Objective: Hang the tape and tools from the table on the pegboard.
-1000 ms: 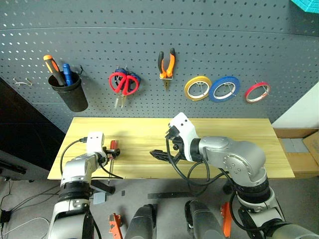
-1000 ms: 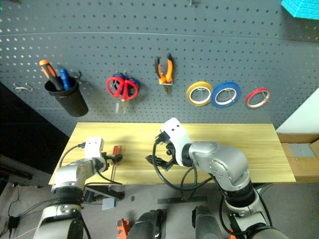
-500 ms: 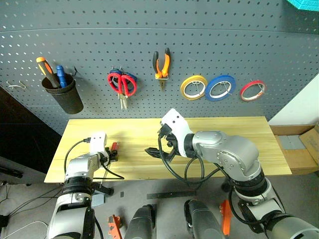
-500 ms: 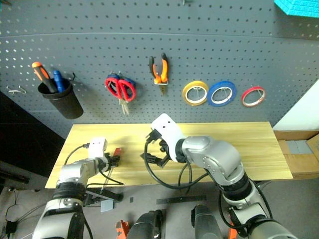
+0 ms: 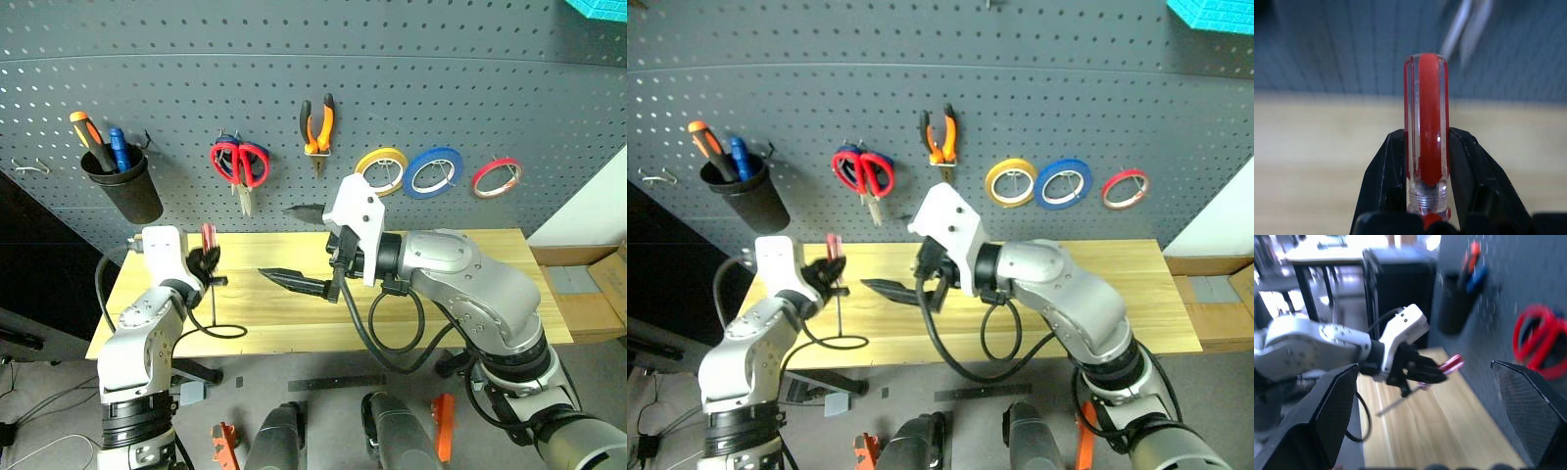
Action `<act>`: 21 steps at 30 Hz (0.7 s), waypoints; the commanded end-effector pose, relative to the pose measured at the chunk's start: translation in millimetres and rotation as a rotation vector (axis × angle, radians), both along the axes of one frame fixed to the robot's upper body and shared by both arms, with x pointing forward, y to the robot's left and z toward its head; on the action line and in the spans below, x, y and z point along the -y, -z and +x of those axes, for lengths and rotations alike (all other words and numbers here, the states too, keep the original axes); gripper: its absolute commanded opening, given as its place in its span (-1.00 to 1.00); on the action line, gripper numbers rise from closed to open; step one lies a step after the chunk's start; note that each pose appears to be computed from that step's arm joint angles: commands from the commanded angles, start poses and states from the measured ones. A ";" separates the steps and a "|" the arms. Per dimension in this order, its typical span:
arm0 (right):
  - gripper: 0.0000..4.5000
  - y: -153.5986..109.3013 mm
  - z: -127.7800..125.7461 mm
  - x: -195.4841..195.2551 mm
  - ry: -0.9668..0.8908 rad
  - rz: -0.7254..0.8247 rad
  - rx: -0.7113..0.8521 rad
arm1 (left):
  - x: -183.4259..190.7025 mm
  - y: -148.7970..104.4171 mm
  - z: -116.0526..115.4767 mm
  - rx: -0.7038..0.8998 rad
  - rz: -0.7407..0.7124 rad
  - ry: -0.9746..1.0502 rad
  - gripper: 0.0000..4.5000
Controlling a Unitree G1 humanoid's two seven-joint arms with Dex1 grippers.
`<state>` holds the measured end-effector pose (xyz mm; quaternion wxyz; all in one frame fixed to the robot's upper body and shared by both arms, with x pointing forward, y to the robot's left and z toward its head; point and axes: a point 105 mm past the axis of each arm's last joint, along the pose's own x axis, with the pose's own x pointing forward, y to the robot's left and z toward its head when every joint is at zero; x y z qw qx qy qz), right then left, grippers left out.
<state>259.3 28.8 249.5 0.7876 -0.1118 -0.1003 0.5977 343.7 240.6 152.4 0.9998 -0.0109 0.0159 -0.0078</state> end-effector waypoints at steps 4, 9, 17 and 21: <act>1.00 -39.4 9.8 1.3 -0.001 0.125 0.102 | -12.0 -104.8 -3.0 0.372 0.041 -0.060 -0.62; 1.00 -54.2 22.0 -3.0 0.011 0.155 0.141 | -24.1 -164.8 0.3 0.535 0.083 -0.067 -0.62; 1.00 -70.6 41.5 -3.1 0.083 0.183 0.186 | -50.4 -236.6 4.6 0.708 0.078 -0.101 -0.62; 1.00 -74.6 44.8 -4.0 0.097 0.196 0.192 | -64.7 -253.2 3.1 0.760 0.164 -0.147 -0.62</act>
